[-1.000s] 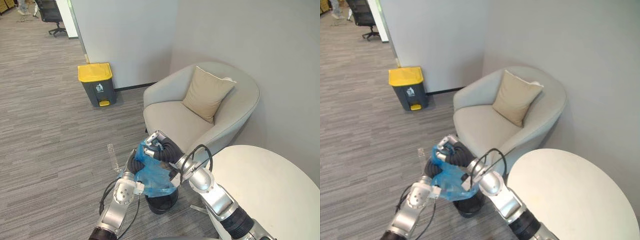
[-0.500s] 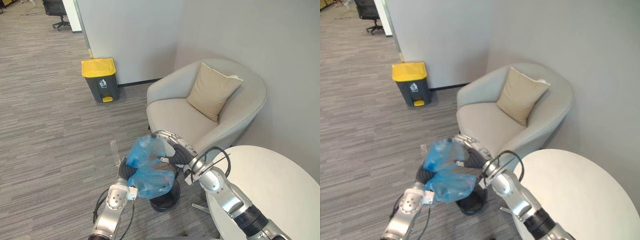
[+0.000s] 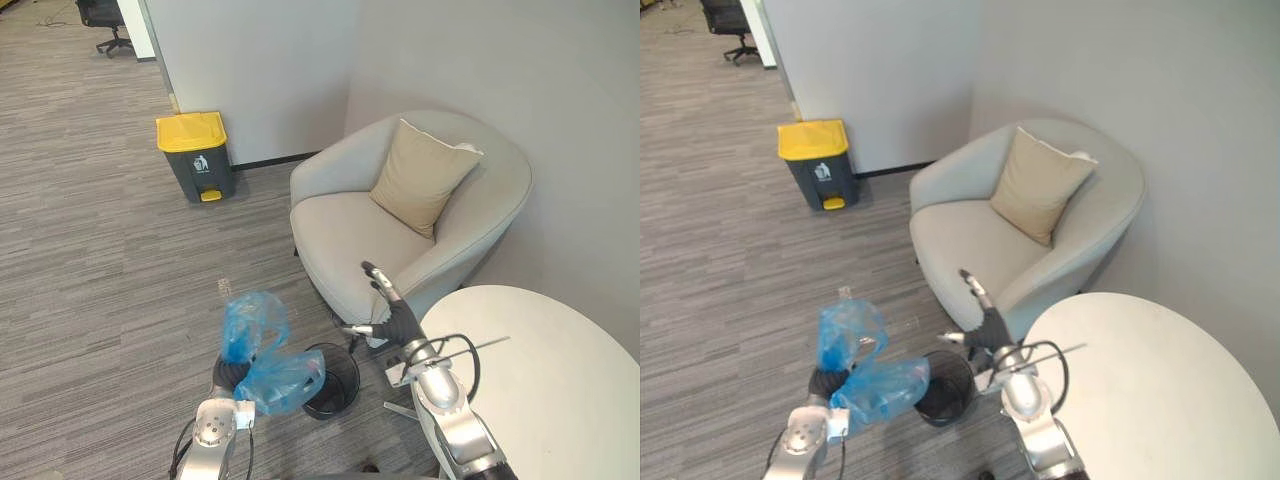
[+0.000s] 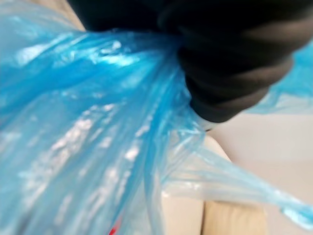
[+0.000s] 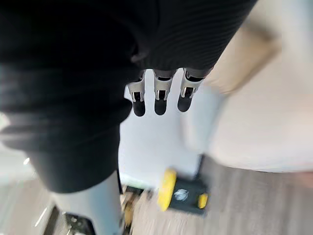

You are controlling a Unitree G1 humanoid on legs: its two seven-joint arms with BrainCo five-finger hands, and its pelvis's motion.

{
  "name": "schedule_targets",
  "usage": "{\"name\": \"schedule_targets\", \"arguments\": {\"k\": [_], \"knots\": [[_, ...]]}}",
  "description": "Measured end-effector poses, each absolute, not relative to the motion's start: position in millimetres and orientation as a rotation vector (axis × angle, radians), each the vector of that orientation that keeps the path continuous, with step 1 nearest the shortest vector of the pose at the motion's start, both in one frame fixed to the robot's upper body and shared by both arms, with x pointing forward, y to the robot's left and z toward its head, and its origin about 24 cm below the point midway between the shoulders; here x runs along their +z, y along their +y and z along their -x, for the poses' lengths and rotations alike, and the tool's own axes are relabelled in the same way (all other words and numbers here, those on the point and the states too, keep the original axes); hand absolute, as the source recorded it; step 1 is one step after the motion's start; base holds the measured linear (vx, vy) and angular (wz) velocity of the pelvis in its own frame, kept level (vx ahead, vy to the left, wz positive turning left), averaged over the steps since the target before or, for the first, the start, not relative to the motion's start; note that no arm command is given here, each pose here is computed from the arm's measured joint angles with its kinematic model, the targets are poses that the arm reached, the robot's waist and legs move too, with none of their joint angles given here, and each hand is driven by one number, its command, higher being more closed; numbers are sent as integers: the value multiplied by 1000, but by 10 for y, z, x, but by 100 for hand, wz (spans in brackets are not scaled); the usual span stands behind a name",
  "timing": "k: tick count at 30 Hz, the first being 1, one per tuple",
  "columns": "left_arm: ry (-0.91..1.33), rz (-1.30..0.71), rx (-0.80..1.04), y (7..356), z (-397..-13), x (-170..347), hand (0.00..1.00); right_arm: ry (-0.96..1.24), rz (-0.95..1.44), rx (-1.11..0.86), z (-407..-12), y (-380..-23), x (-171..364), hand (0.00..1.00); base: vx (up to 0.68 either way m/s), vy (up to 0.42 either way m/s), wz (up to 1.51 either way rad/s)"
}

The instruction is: Gather rubbish on tea table into small bin, then transfer packed bag to large trash can.

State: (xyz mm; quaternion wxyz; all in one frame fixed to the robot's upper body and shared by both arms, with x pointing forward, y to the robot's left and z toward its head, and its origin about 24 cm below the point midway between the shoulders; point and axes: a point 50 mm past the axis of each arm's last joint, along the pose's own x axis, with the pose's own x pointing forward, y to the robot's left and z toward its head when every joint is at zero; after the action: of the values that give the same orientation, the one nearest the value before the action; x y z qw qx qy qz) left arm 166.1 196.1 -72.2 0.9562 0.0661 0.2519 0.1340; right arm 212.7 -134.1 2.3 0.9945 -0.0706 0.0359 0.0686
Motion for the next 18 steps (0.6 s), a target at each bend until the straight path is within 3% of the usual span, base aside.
{"name": "schedule_targets", "arguments": {"k": [10,18], "knots": [[748,-42,337,2003,-1283,-1132,100,509,48,31,-1738,-1548,-793,0,-19,-5,0],[916,6,357,1934,-1000,-1371,100,689,39,-44,-1500,-1666,-1096,0,-2,-1,0]]}}
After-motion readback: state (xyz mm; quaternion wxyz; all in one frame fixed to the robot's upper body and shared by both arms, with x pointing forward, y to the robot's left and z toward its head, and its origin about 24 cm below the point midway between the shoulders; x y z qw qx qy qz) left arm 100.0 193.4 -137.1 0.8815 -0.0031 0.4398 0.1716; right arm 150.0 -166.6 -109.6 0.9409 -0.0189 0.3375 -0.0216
